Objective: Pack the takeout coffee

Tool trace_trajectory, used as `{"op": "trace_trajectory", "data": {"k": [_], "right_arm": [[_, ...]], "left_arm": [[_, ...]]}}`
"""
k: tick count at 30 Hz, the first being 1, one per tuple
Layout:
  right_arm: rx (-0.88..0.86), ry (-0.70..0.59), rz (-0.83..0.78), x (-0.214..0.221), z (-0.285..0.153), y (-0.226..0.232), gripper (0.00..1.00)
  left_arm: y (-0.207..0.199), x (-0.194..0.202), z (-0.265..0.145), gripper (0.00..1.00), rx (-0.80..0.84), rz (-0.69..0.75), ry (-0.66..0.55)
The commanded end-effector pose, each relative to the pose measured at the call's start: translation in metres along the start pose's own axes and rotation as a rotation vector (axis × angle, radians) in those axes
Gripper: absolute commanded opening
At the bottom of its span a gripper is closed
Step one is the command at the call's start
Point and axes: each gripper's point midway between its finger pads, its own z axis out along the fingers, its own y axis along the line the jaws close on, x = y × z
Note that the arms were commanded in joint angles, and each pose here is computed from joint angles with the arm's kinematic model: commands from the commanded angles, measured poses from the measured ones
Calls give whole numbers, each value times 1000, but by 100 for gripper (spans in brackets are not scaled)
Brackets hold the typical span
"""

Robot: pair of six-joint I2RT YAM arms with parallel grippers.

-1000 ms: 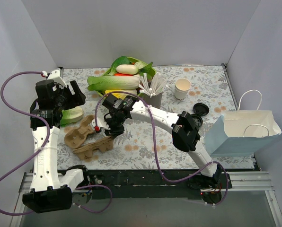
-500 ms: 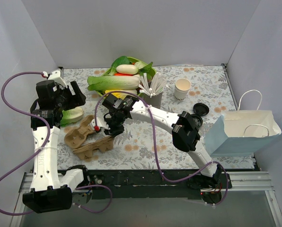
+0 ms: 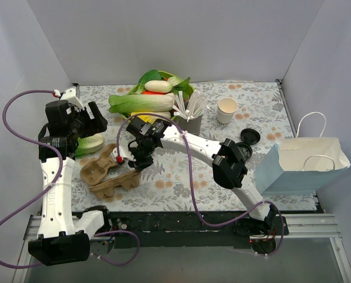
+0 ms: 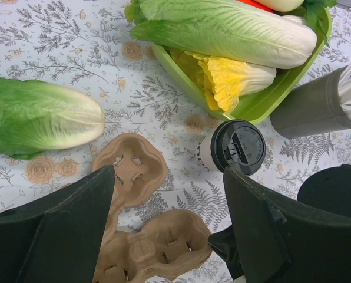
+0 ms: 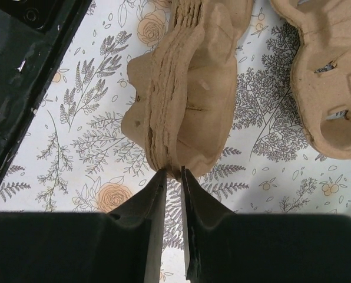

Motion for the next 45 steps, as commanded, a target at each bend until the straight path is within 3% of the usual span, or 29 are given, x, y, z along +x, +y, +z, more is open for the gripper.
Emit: {"op": "trace_trajectory", "data": {"k": [1,6,7,14,19,23,27,33,36,37,40,43,45], "right_arm": [[-12,-53,-20,-17,0,-1,20],[-16,-68,-16,-24,-6,3,11],[-15,-72,-11,-25,-8,4,2],[-13,-83,12,-34,-27,18,1],[-14,-60,28,-32,-52,43,1],[5,-67,35,-43,-79,59,1],[55,-52,102,-46,-100,68,1],[119,-45,121,-53,-127,69,1],[111,-23,118,-44,-129,73,1],[83,-3,126,-32,-123,78,5],[20,20,129,-5,-113,86,37],[-36,4,182,12,-105,88,47],[-79,-5,222,24,-97,86,49]], "left_arm": [[-1,1,-4,74,9,1,-9],[0,3,-4,74,13,11,-9],[-1,6,-3,74,17,13,-2],[0,14,-3,73,26,41,1],[0,26,-7,73,62,155,17],[-18,47,-20,72,219,310,38],[-61,89,-47,77,563,439,91],[-92,106,-63,76,842,468,109],[-91,111,-61,72,849,447,159],[-89,107,-55,72,832,447,152],[-84,100,-43,72,770,425,130],[-81,88,-33,72,712,377,107],[-80,83,-32,72,692,376,95]]}}
